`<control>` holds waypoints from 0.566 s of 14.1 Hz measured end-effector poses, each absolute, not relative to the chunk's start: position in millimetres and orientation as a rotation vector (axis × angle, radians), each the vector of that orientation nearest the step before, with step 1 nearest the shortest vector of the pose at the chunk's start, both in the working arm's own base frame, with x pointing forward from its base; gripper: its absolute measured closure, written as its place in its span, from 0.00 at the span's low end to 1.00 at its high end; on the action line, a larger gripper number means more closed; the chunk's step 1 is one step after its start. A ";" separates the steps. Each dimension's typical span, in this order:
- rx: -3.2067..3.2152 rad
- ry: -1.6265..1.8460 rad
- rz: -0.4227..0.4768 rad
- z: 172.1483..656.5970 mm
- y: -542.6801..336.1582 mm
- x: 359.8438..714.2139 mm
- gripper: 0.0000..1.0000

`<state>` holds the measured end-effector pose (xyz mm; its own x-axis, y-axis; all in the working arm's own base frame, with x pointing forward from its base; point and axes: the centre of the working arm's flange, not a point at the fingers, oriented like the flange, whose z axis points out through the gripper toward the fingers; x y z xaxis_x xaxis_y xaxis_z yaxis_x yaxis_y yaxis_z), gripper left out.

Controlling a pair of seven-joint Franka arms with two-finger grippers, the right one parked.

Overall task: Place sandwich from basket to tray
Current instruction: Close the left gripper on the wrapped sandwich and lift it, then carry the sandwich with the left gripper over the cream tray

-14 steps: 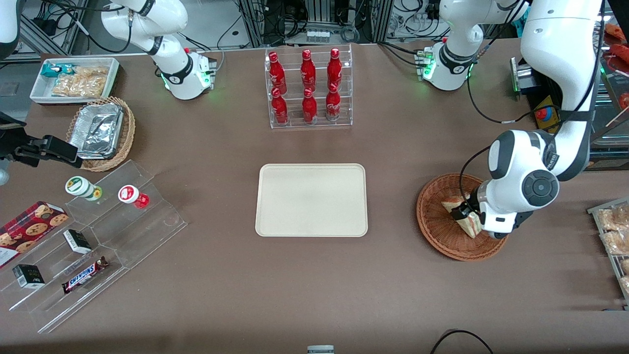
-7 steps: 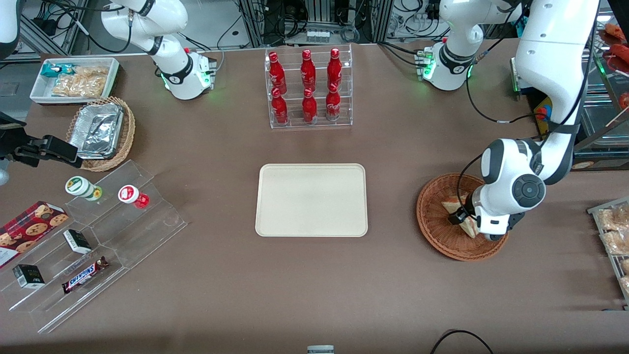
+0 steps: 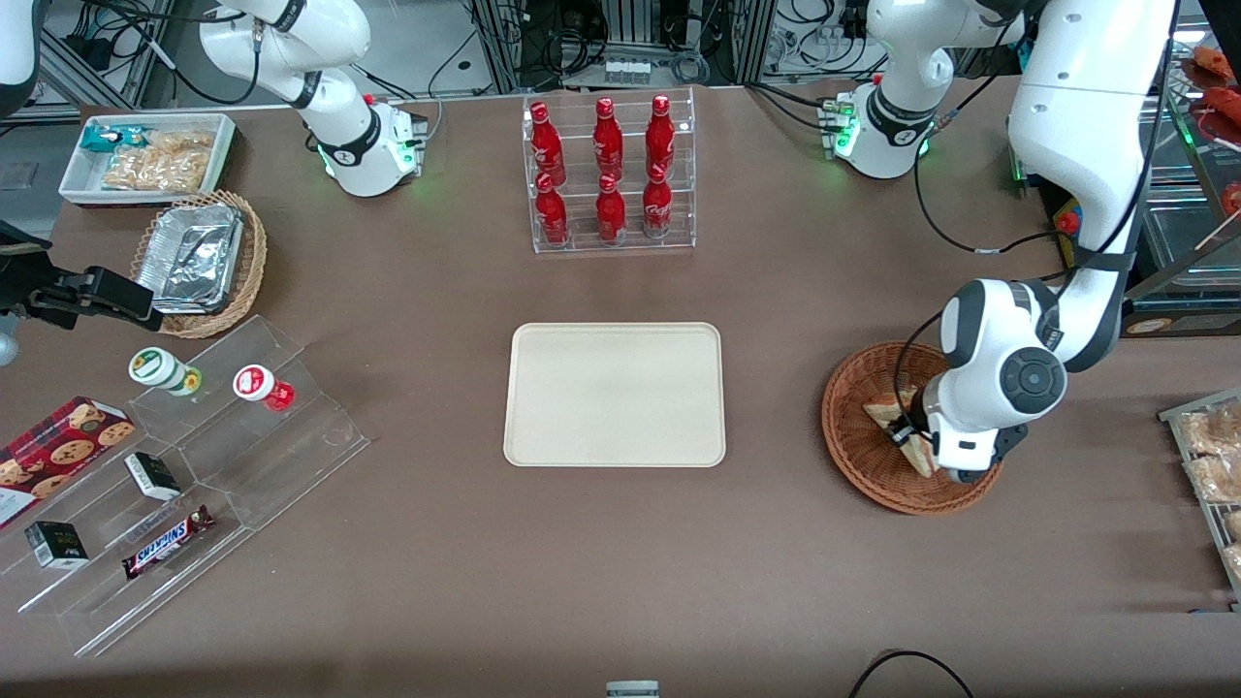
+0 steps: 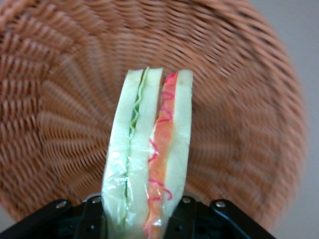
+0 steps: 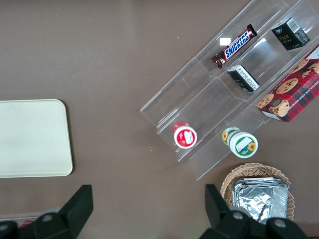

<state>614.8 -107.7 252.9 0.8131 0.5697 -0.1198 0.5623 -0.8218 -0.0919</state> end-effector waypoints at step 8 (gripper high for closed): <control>-3.079 -0.354 0.141 308.9 -378.6 572.4 0.78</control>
<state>572.4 -378.6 308.9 0.9699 0.2280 -0.0856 0.2245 -0.9732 -0.0493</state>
